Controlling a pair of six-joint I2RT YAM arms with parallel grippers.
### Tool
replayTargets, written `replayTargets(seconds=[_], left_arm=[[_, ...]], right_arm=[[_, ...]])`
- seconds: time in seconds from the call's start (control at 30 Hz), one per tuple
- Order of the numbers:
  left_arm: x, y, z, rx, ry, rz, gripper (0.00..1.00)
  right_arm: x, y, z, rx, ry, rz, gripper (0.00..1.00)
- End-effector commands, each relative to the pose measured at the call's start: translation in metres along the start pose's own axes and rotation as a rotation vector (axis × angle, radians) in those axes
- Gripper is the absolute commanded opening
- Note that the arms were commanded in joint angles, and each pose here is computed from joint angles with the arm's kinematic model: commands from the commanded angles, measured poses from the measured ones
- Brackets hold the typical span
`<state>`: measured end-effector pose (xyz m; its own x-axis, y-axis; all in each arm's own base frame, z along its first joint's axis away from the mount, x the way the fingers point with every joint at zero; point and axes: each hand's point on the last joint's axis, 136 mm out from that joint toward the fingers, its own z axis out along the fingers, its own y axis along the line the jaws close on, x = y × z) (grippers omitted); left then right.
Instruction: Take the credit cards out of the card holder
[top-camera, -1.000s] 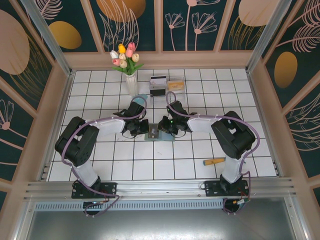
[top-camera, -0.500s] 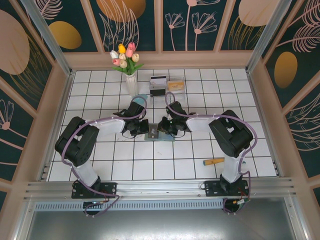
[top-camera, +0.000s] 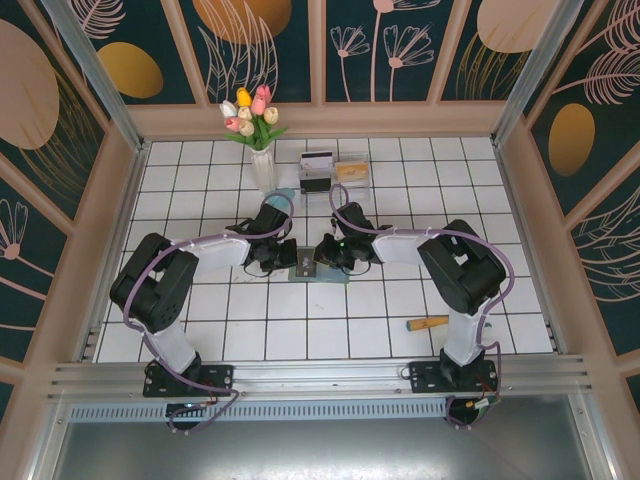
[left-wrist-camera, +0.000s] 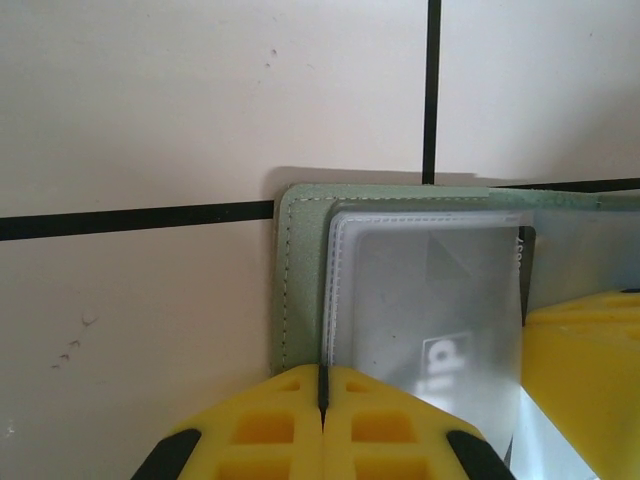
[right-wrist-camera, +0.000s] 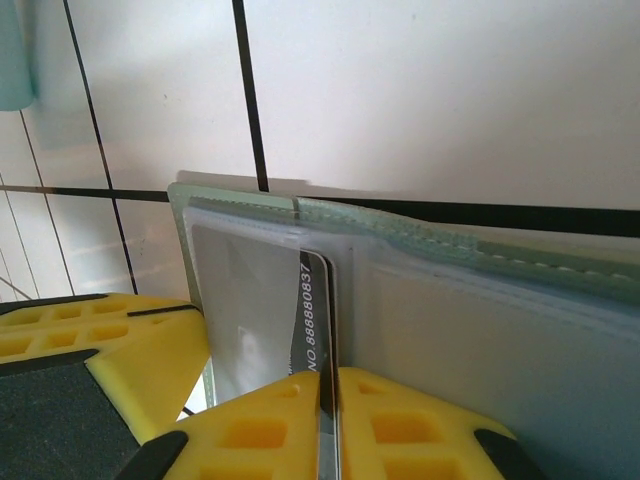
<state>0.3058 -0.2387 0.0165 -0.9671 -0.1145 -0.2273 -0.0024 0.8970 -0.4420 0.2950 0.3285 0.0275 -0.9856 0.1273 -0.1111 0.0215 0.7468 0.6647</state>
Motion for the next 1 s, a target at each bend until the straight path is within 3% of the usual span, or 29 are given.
replayTargets(seconds=[0.0, 0.2, 0.5, 0.77, 0.97], left_arm=[[0.025, 0.017, 0.012, -0.044, 0.085, 0.004, 0.01], [0.021, 0.02, 0.008, -0.071, 0.069, 0.012, 0.04], [0.018, 0.023, 0.002, -0.101, 0.048, 0.03, 0.06], [0.006, 0.007, -0.004, -0.051, 0.021, 0.036, 0.06], [-0.008, -0.029, -0.026, 0.075, -0.01, 0.074, 0.05]], right_arm=[[0.006, 0.006, 0.003, -0.023, 0.026, -0.03, 0.11], [0.002, 0.0, -0.003, 0.01, -0.004, -0.024, 0.01], [0.001, -0.014, -0.024, 0.055, -0.016, -0.034, 0.01], [0.005, -0.016, -0.022, 0.044, 0.004, -0.031, 0.03], [0.005, -0.018, -0.02, 0.048, 0.004, -0.028, 0.15]])
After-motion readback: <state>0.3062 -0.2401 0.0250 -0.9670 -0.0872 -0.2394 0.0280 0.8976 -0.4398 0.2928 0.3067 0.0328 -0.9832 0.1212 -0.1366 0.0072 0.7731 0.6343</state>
